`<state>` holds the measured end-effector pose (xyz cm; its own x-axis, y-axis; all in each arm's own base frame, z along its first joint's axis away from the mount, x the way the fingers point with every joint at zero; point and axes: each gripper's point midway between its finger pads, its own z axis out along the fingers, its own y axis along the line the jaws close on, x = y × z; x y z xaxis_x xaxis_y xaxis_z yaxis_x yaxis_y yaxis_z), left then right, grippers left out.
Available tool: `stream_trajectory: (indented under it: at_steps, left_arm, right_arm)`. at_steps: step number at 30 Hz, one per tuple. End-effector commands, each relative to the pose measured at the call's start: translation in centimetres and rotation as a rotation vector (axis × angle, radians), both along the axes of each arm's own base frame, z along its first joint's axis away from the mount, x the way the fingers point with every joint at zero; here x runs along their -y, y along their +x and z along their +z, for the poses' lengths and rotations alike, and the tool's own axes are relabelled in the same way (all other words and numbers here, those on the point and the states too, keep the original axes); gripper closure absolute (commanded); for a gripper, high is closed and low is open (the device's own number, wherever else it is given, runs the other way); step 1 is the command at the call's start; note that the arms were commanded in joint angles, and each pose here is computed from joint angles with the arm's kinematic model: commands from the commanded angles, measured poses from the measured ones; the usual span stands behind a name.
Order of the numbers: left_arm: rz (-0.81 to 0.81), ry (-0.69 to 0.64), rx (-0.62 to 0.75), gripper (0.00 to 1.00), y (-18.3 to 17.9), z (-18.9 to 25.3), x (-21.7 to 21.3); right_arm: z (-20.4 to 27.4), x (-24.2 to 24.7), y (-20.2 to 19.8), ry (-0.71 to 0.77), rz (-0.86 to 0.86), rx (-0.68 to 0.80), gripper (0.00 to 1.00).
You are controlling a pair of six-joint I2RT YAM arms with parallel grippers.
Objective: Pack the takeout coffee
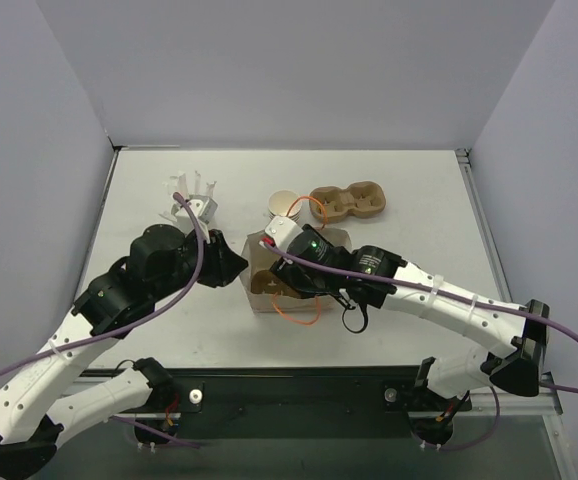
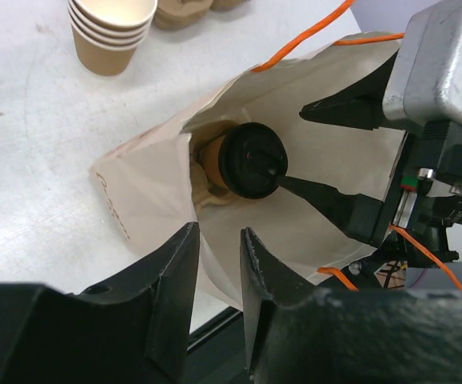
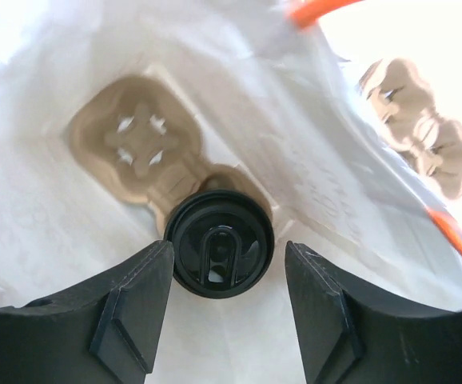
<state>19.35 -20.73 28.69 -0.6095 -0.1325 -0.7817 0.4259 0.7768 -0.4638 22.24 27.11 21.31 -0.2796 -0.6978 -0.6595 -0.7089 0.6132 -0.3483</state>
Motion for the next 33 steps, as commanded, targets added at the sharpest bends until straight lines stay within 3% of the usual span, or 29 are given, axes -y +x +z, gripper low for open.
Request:
stream_trajectory:
  at_steps: [1,12,17,24,27,31,33]
  left_arm:
    - [0.033,-0.019,0.121,0.62,1.5,4.1,-0.2]
    - [0.201,0.066,0.207,0.59,4.1,7.3,-3.0]
    - [0.275,0.118,0.212,0.59,4.6,7.6,-4.6]
    - [0.428,0.276,0.229,0.52,6.3,6.9,-8.1]
    - [0.473,0.365,0.218,0.51,8.1,6.1,-9.0]
    - [0.585,0.435,0.158,0.5,11.3,5.9,-11.0]
    - [0.645,0.472,0.112,0.5,13.4,4.9,-12.3]
  right_arm:
    - [3.0,0.3,1.8,0.047,-0.063,0.046,0.42]
    - [6.0,1.7,4.5,0.113,-0.086,0.106,0.44]
    - [11.7,0.6,5.9,0.218,-0.072,0.18,0.43]
    - [17.7,1.6,4.0,0.391,-0.058,0.211,0.4]
    - [18.1,3.8,2.9,0.485,-0.182,0.173,0.34]
    - [16.9,7.0,0.8,0.571,-0.322,0.116,0.0]
    - [16.7,9.0,-0.6,0.629,-0.37,0.1,0.0]
